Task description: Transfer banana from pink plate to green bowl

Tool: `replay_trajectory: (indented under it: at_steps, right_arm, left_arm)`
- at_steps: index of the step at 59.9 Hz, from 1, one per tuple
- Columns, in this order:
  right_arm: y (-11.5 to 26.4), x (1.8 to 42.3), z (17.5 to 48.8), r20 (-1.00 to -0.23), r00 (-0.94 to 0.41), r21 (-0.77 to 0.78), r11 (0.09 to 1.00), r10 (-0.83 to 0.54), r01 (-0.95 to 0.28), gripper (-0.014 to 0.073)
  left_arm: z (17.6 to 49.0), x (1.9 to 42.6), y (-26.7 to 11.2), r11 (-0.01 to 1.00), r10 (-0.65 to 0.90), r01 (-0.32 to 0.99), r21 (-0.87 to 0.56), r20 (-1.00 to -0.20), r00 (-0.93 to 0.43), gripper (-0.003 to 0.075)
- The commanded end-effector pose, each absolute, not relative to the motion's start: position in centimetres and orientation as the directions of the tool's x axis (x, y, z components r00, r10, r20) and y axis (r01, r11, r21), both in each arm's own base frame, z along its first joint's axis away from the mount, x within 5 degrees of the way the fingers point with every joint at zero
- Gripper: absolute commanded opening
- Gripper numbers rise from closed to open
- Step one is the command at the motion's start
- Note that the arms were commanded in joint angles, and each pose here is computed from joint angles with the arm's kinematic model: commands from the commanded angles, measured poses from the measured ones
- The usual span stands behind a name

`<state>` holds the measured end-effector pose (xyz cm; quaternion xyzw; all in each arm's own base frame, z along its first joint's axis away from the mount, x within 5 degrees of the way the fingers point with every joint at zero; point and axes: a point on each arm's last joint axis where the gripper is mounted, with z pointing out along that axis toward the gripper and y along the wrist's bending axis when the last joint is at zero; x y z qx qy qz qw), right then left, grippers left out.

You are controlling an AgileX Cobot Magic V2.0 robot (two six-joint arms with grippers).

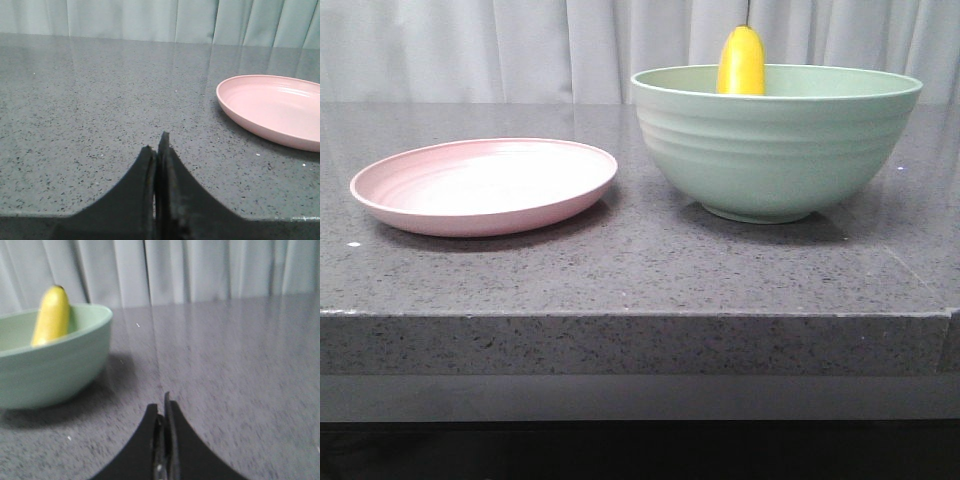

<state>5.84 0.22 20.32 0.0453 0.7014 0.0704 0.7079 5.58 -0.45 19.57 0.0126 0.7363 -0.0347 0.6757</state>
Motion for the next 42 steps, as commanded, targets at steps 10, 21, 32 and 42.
replay_trajectory:
  at_steps: [10,21,32,42]
  right_arm:
    - [0.09,5.50,19.93,-0.983,0.020,0.185,0.983,0.185,-0.016,-0.0107]
    - [0.09,5.50,19.93,-0.983,0.020,0.182,0.983,0.182,-0.015,-0.0107]
    - [0.09,5.50,19.93,-0.983,0.020,0.182,0.983,0.182,-0.015,-0.0107]
    - [0.09,5.50,19.93,-0.983,0.020,0.182,0.983,0.182,-0.015,-0.0107]
  left_arm:
    - [20.28,5.50,-0.36,0.997,-0.054,0.059,-0.053,-0.999,0.009,-0.0020]
    - [20.28,5.50,-0.36,0.997,-0.054,0.059,-0.053,-0.999,0.009,-0.0020]
    - [20.28,5.50,-0.36,0.997,-0.054,0.059,-0.053,-0.999,0.009,-0.0020]
    - [20.28,5.50,-0.36,0.997,-0.054,0.059,-0.053,-0.999,0.009,-0.0020]
